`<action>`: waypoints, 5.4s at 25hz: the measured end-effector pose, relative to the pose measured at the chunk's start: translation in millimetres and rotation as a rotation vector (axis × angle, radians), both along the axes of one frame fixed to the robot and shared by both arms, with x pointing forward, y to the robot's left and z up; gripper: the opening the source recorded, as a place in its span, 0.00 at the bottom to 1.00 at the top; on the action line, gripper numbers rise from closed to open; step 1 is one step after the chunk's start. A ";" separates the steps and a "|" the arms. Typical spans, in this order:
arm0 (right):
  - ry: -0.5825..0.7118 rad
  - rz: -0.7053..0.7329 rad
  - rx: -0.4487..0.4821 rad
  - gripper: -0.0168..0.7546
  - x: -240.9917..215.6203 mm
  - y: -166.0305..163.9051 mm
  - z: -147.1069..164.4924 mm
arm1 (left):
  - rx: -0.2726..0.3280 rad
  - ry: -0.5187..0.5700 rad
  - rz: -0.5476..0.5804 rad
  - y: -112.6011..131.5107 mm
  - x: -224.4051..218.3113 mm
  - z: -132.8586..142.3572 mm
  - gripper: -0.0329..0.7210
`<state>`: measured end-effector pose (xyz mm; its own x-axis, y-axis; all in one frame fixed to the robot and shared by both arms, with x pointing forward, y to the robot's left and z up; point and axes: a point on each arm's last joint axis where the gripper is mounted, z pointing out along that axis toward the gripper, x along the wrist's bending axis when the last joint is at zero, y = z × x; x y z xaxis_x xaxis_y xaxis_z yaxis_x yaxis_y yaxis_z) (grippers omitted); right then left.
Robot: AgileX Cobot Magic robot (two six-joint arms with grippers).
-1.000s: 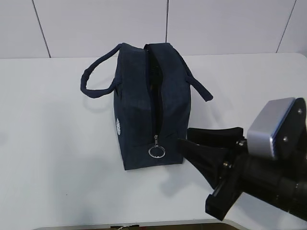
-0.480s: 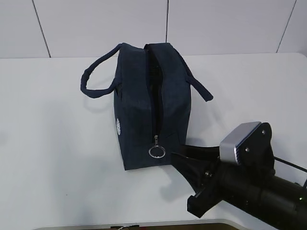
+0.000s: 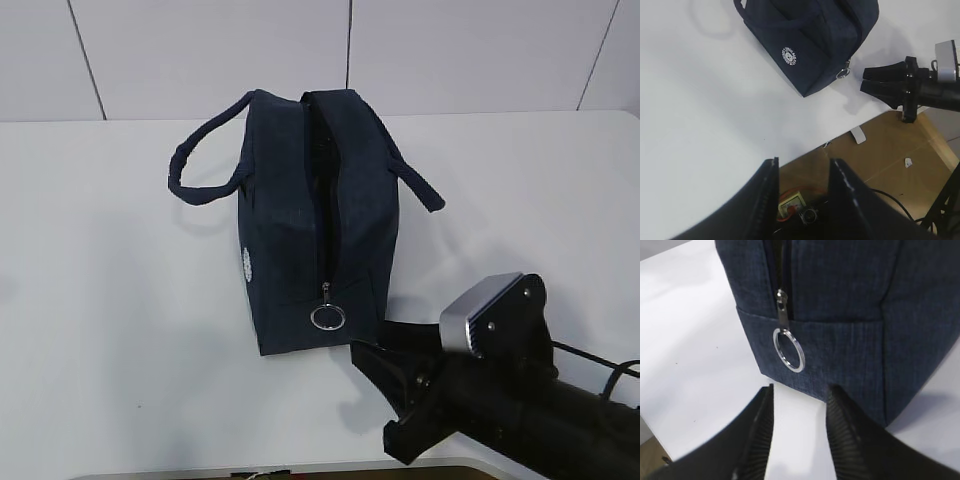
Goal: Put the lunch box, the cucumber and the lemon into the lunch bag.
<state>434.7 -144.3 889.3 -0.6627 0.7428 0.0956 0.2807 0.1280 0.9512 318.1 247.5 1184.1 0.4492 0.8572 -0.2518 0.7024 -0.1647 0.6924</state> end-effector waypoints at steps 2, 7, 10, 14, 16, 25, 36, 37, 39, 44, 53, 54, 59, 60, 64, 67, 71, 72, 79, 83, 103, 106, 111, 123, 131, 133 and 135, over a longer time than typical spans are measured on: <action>0.003 0.000 -0.002 0.43 1.1 0.8 -1.6 | 0.000 0.000 0.000 0.0 0.0 0.0 0.37; -0.011 0.026 0.004 0.46 6.6 7.3 -1.6 | -0.002 0.001 0.000 -0.1 -0.1 0.0 0.37; -0.008 0.048 -0.001 0.46 10.1 12.1 -6.0 | -0.011 0.005 -0.002 -0.8 -0.4 0.2 0.37; -0.009 0.052 -0.001 0.46 13.8 15.1 -8.6 | -0.030 0.011 -0.011 -2.4 -1.2 0.8 0.37; -0.015 0.052 0.003 0.46 15.7 16.4 -7.7 | -0.034 0.013 -0.012 -2.7 -1.3 0.9 0.37; -0.068 0.081 0.032 0.46 28.4 28.3 0.4 | -0.035 0.014 -0.012 -2.8 -1.4 0.9 0.37; -0.075 0.121 0.032 0.47 32.1 35.0 -2.5 | -0.037 0.014 -0.013 -2.9 -1.4 0.9 0.37; -0.076 0.123 0.032 0.47 31.9 35.1 -2.5 | -0.037 0.014 -0.013 -2.9 -1.5 0.9 0.37; -0.075 0.126 0.031 0.47 31.9 35.4 -3.0 | -0.037 0.014 -0.013 -2.9 -1.5 0.9 0.37; -0.053 0.153 0.041 0.46 29.6 37.0 -4.9 | -0.039 0.015 -0.014 -3.1 -1.5 1.0 0.37; -0.002 0.130 0.088 0.46 29.8 36.9 -4.9 | -0.049 0.019 -0.018 -3.9 -1.9 1.3 0.37; -0.001 0.128 0.089 0.46 30.0 36.7 -5.0 | -0.049 0.019 -0.018 -3.9 -1.9 1.3 0.37; 0.001 0.121 0.091 0.46 30.4 36.4 -5.0 | -0.049 0.019 -0.018 -3.9 -2.0 1.3 0.37; 0.001 0.120 0.091 0.45 30.5 36.4 -4.9 | -0.052 0.020 -0.019 -4.2 -2.1 1.4 0.37; 0.002 0.113 0.093 0.34 30.9 36.1 -4.9 | -0.061 0.023 -0.024 -4.9 -2.5 1.7 0.37; 0.002 0.113 0.093 0.25 30.9 36.1 -4.9 | -0.067 0.025 -0.027 -5.4 -2.7 1.8 0.37; 0.003 0.105 0.095 0.12 31.4 35.6 -4.9 | -0.073 0.027 -0.030 -6.0 -3.0 2.1 0.37; 0.003 0.105 0.095 0.07 31.4 35.6 -4.9 | -0.074 0.027 -0.031 -6.0 -3.1 2.1 0.37; 0.003 0.102 0.095 0.03 31.6 35.5 -4.9 | -0.080 0.031 -0.034 -6.6 -3.2 1.8 0.37; 0.014 0.100 0.089 0.03 29.0 33.5 -6.8 | -0.065 0.077 -0.032 -7.5 -0.3 -11.5 0.37; -0.030 0.093 0.071 0.03 22.0 26.7 30.7 | -0.030 0.281 -0.031 -11.5 4.7 -69.3 0.37; -0.005 0.089 0.028 0.03 20.5 24.5 33.2 | -0.032 0.283 -0.031 -11.7 4.7 -69.8 0.37; 0.020 0.078 -0.022 0.03 18.1 20.8 39.3 | -0.035 0.280 -0.036 -12.1 4.8 -69.8 0.37; -0.019 0.092 -0.049 0.03 10.1 15.0 62.6 | -0.001 0.227 -0.001 -8.9 11.4 -75.4 0.48; -0.012 0.115 -0.124 0.03 13.6 17.4 78.1 | 0.044 0.146 0.004 -7.5 22.8 -102.8 0.50; -0.008 0.118 -0.137 0.03 17.5 20.1 83.5 | 0.048 0.116 0.005 -7.5 25.7 -108.8 0.50; 0.005 0.118 -0.141 0.03 21.3 22.8 88.4 | 0.052 0.086 0.006 -7.4 28.5 -114.8 0.50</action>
